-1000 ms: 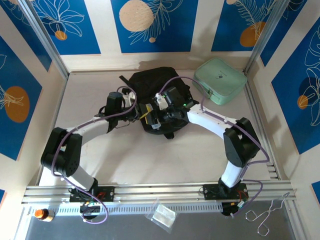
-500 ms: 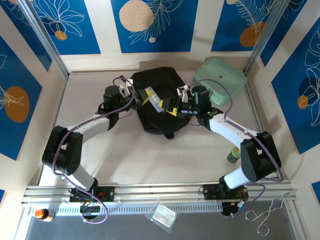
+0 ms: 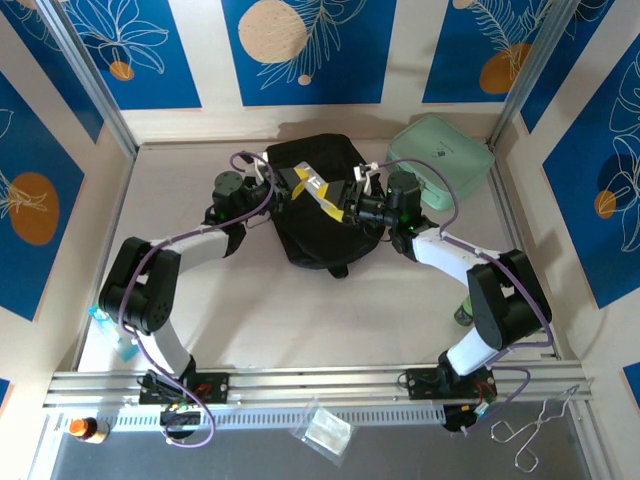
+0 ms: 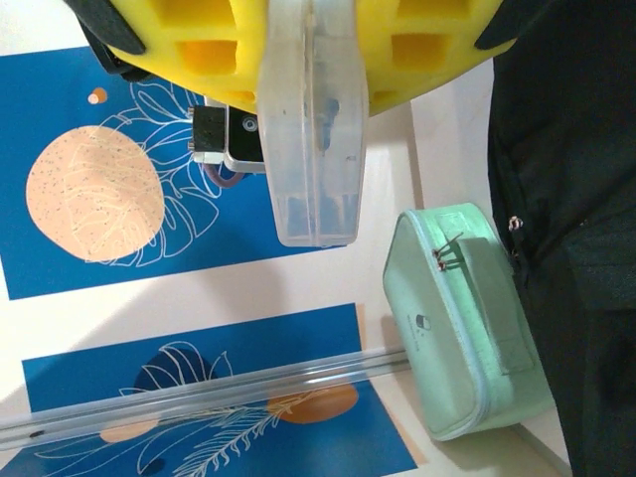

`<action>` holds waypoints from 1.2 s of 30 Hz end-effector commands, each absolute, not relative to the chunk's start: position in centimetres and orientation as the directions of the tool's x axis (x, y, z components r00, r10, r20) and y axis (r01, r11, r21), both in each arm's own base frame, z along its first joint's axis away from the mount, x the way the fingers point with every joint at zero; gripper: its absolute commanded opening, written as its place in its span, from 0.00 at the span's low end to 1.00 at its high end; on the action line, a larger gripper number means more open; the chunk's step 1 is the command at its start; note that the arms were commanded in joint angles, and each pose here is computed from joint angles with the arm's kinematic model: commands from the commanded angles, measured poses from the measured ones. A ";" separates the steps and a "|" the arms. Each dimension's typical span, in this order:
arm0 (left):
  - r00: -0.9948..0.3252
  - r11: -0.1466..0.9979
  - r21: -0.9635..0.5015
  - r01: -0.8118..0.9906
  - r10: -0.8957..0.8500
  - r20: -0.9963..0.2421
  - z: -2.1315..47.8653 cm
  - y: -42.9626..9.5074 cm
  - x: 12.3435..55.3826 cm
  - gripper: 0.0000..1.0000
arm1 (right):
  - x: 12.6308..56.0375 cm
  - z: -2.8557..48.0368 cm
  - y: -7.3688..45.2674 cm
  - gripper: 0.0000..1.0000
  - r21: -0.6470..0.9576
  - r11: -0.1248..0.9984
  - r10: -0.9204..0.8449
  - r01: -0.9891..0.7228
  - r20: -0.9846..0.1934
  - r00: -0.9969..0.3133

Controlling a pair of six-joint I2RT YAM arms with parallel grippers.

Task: Pack books, pencil case, and school supplies into a backpack

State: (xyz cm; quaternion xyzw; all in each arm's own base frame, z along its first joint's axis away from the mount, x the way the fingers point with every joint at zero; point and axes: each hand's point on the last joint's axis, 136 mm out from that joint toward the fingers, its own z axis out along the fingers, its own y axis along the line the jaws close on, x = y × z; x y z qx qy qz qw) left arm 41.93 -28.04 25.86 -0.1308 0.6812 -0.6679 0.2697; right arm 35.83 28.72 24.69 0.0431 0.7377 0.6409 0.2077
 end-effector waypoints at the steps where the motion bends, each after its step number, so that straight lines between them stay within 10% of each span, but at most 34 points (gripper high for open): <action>1: -0.813 0.033 -0.969 0.245 -0.538 -0.223 27.9 -28.3 41.5 0.06 | 35.8 25.1 28.9 0.55 0.967 0.148 0.332 -0.206 -0.244 -0.911; 16: -0.825 0.120 -0.960 0.253 -0.492 -0.279 25.9 -27.8 39.4 0.18 | 36.3 24.0 29.2 0.17 0.959 0.178 0.312 -0.219 -0.266 -0.912; 22: -0.795 0.463 -0.879 0.116 -0.487 -0.361 20.6 -23.8 39.5 0.66 | 36.0 21.9 27.3 0.15 0.947 0.266 0.335 -0.179 -0.265 -0.904; 25: -0.789 0.658 -0.752 0.015 -0.455 -0.413 17.6 -20.2 39.2 0.75 | 35.4 20.6 25.9 0.15 0.928 0.340 0.346 -0.154 -0.275 -0.897; 36: -0.818 0.791 -0.604 -0.101 -0.411 -0.402 12.3 -15.2 41.8 0.65 | 33.2 16.4 20.4 0.14 0.757 0.653 0.349 -0.028 -0.333 -0.876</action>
